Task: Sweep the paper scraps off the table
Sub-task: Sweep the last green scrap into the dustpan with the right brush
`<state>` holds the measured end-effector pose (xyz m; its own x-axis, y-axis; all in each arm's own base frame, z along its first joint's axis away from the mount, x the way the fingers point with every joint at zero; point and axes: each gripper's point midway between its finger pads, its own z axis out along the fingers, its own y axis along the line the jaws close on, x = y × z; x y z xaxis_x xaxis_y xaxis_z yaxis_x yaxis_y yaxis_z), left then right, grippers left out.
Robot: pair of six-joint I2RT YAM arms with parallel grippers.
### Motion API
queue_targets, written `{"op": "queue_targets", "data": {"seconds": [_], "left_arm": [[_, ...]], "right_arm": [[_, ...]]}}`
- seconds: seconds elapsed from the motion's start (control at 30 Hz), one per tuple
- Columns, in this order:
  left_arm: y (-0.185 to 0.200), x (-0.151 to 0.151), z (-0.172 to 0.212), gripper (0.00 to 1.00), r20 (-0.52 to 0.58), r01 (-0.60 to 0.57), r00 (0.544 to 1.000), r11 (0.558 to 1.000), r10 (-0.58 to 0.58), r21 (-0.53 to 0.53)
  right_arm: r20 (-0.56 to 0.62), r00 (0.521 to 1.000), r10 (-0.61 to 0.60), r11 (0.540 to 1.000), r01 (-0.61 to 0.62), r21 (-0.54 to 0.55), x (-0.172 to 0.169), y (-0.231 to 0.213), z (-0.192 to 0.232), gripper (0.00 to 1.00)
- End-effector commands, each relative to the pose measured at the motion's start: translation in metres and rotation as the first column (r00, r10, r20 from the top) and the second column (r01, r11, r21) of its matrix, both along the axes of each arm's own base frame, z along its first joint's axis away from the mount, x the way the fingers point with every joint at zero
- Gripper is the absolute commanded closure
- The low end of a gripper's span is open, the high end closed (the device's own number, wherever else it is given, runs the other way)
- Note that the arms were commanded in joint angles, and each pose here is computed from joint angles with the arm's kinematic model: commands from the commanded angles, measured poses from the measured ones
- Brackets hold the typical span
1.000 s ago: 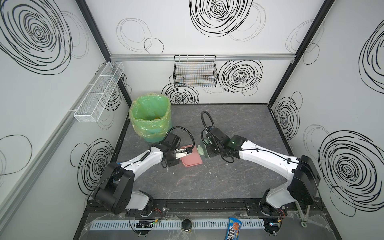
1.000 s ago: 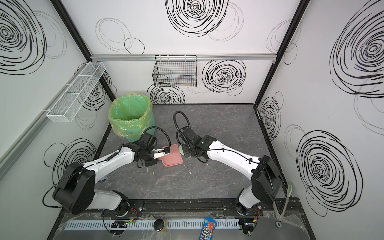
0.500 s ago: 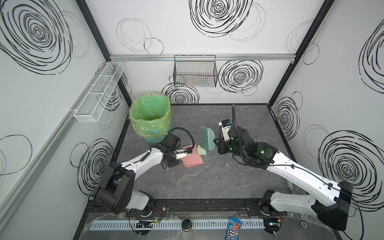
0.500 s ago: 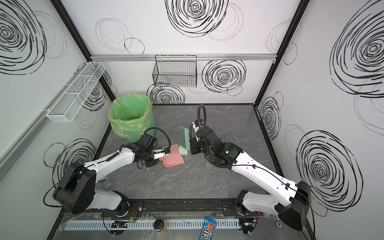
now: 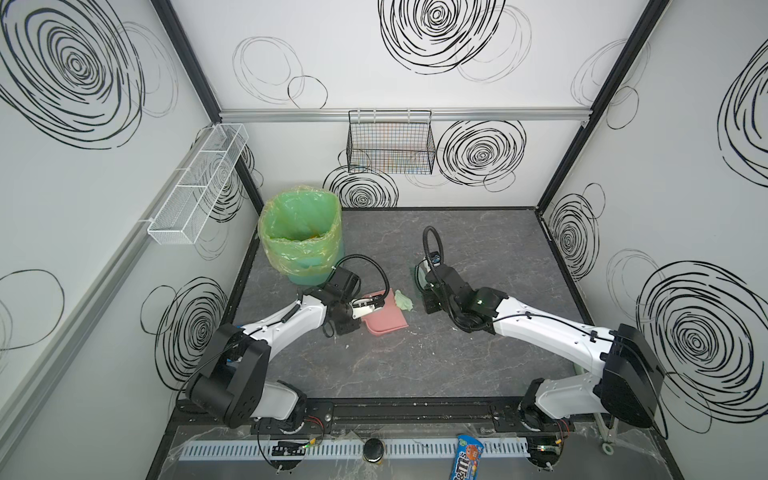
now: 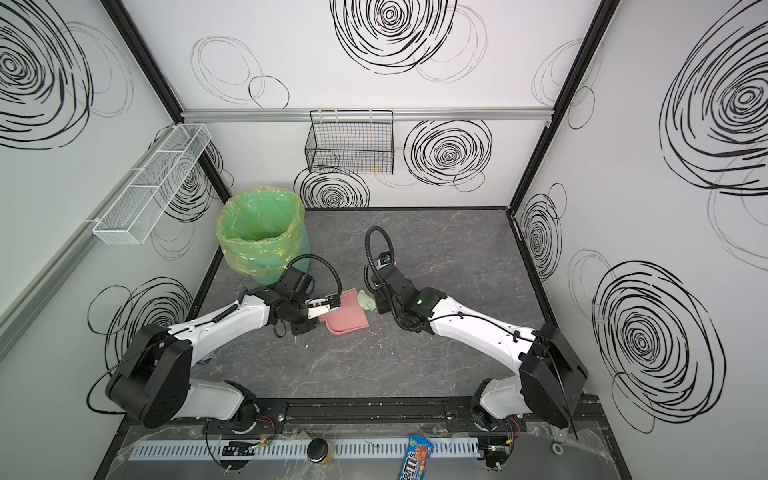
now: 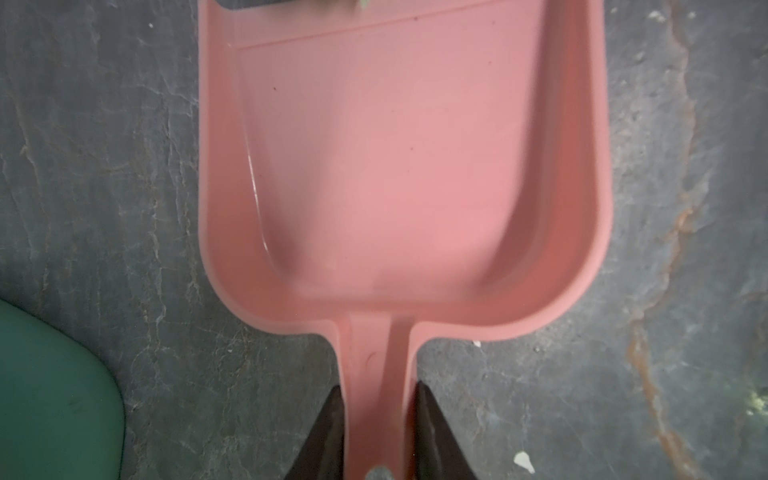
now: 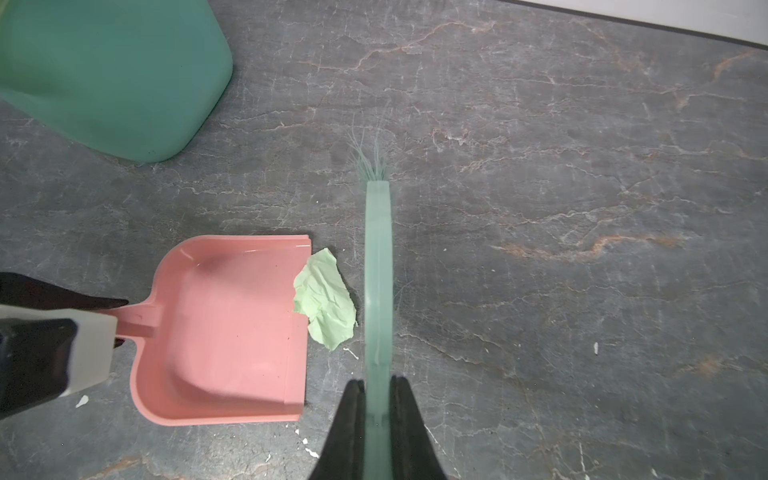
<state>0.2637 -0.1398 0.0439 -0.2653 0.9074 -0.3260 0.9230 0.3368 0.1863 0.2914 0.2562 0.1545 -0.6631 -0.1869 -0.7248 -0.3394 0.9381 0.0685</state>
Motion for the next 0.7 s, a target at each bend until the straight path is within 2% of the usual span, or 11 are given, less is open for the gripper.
{"op": "queue_targets", "data": {"seconds": [0.0, 0.17, 0.33, 0.5, 0.67], "left_arm": [[-0.003, -0.002, -0.002, 1.00, -0.011, 0.004, 1.000, 1.000, -0.004, -0.019], [-0.006, 0.001, -0.002, 1.00, -0.013, 0.003, 1.000, 1.000, -0.004, -0.028], [-0.007, 0.000, -0.002, 1.00, -0.014, 0.003, 1.000, 0.999, -0.004, -0.038], [-0.006, -0.004, -0.004, 1.00, -0.020, 0.006, 1.000, 0.999, -0.006, -0.037], [-0.006, -0.003, -0.002, 1.00, -0.012, 0.005, 1.000, 0.999, -0.006, -0.040]], "right_arm": [[0.000, 0.999, 0.039, 0.999, -0.039, 0.023, 0.000, 0.014, 0.005, 1.00], [-0.116, 0.987, 0.111, 0.993, -0.105, 0.056, -0.016, 0.027, -0.011, 1.00], [-0.165, 0.956, 0.242, 0.957, -0.207, 0.203, -0.038, 0.051, -0.001, 1.00], [-0.090, 0.942, 0.322, 0.893, -0.271, 0.358, -0.053, 0.060, 0.041, 1.00], [0.008, 0.968, 0.250, 0.889, -0.233, 0.393, -0.048, 0.040, 0.075, 1.00]]}}
